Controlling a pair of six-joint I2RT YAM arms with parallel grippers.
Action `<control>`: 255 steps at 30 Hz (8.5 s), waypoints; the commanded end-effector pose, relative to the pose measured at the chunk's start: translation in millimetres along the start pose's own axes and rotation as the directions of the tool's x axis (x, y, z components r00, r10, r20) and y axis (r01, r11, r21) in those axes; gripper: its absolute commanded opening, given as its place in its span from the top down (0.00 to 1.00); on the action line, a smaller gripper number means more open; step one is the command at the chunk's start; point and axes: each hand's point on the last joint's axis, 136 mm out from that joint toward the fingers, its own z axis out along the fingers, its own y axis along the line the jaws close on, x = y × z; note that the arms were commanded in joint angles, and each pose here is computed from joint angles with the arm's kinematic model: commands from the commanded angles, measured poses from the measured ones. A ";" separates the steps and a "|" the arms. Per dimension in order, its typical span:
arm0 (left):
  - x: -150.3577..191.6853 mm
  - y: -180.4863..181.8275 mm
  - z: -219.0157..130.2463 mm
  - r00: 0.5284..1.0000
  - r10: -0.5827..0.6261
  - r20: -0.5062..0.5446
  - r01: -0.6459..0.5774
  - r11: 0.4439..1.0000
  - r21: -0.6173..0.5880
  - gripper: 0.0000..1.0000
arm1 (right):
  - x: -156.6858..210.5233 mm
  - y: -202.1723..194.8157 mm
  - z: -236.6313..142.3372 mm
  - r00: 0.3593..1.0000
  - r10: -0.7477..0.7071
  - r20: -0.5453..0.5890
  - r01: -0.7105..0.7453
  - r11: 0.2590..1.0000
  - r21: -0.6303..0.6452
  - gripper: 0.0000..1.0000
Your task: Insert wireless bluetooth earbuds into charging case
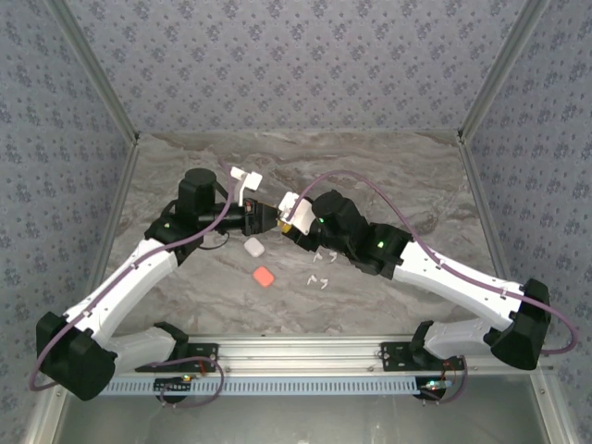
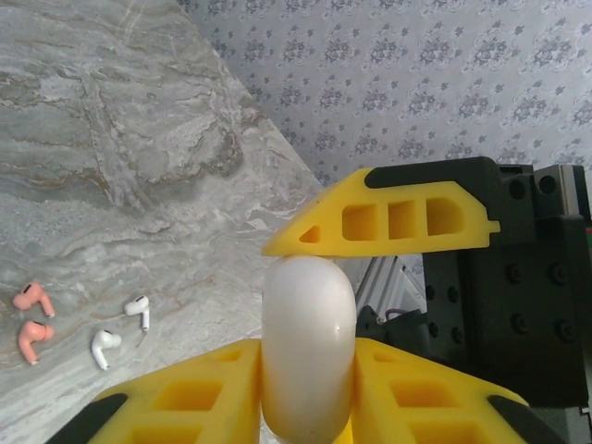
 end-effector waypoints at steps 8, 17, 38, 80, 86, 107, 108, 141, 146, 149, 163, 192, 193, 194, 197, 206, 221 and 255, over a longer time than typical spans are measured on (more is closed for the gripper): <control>-3.9 -17.7 -3.3 0.994 0.108 0.032 -0.110 0.993 0.053 0.81 | -15.4 -10.5 -16.3 0.990 0.125 0.062 -0.123 0.992 -0.032 0.25; -31.9 -19.8 -22.4 0.911 0.280 0.302 -0.283 0.959 -0.035 0.90 | 8.6 -15.7 -60.2 0.894 0.420 0.154 -0.375 0.892 -0.254 0.00; -41.9 -53.8 -43.7 0.776 0.432 0.459 -0.466 0.884 -0.043 0.98 | -46.6 -55.0 -53.2 0.694 0.640 0.330 -0.486 0.754 -0.442 0.00; -35.6 -53.1 -39.5 0.783 0.441 0.439 -0.471 0.881 -0.044 1.00 | -47.3 -81.9 -15.1 0.710 0.663 0.238 -0.550 0.733 -0.401 0.00; -34.3 -48.7 -38.6 0.782 0.448 0.433 -0.468 0.881 -0.066 1.00 | -52.6 -86.2 -32.5 0.701 0.664 0.260 -0.546 0.734 -0.404 0.00; -17.1 -48.8 -52.3 0.722 0.528 0.446 -0.538 0.835 -0.117 1.00 | 187.0 -34.9 -10.0 0.314 0.898 -0.308 -0.855 0.409 0.319 0.32; -16.9 -48.9 -53.0 0.721 0.530 0.446 -0.539 0.834 -0.120 1.00 | 194.6 -31.6 -5.1 0.303 0.893 -0.332 -0.848 0.411 0.333 0.33; -14.2 -45.4 -55.7 0.732 0.525 0.435 -0.521 0.842 -0.140 1.00 | 270.3 10.9 77.3 0.217 0.786 -0.579 -0.758 0.509 0.407 0.63; -13.3 -44.8 -55.8 0.734 0.525 0.431 -0.520 0.842 -0.142 1.00 | 274.1 12.6 80.2 0.213 0.780 -0.588 -0.756 0.513 0.406 0.65; -12.7 -44.2 -55.5 0.736 0.524 0.429 -0.518 0.844 -0.142 1.00 | 276.2 13.8 80.5 0.214 0.775 -0.594 -0.752 0.519 0.406 0.68; -11.9 -41.7 -55.2 0.742 0.514 0.430 -0.505 0.851 -0.144 1.00 | 247.5 -5.8 68.9 0.386 0.749 -0.539 -0.711 0.613 0.343 0.76; -19.2 -35.1 -27.6 0.827 0.353 0.437 -0.382 0.924 -0.024 1.00 | 13.1 -59.8 -66.5 0.914 0.354 0.198 -0.359 0.933 -0.007 0.79; -19.1 -37.4 -25.5 0.831 0.351 0.432 -0.383 0.924 -0.014 1.00 | 5.4 -59.5 -70.7 0.919 0.328 0.218 -0.334 0.942 -0.009 0.79; -19.1 -38.7 -24.0 0.833 0.348 0.429 -0.383 0.924 -0.007 1.00 | -0.5 -59.0 -72.9 0.922 0.310 0.232 -0.316 0.949 -0.012 0.79; -18.6 -43.5 -19.7 0.840 0.340 0.422 -0.382 0.924 0.017 1.00 | -17.3 -57.5 -76.3 0.928 0.257 0.269 -0.261 0.965 -0.020 0.79; -17.2 -51.9 -17.6 0.846 0.333 0.417 -0.386 0.921 0.047 1.00 | -40.5 -52.3 -64.6 0.933 0.199 0.300 -0.188 0.980 -0.067 0.79; -15.9 -55.0 -18.5 0.846 0.335 0.414 -0.391 0.918 0.058 1.00 | -37.6 -41.4 -45.6 0.941 0.203 0.269 -0.175 0.977 -0.125 0.78; -14.5 -57.7 -20.4 0.830 0.355 0.430 -0.416 0.908 0.055 1.00 | -24.2 -15.0 -49.6 0.928 0.310 0.207 -0.229 0.912 -0.339 0.67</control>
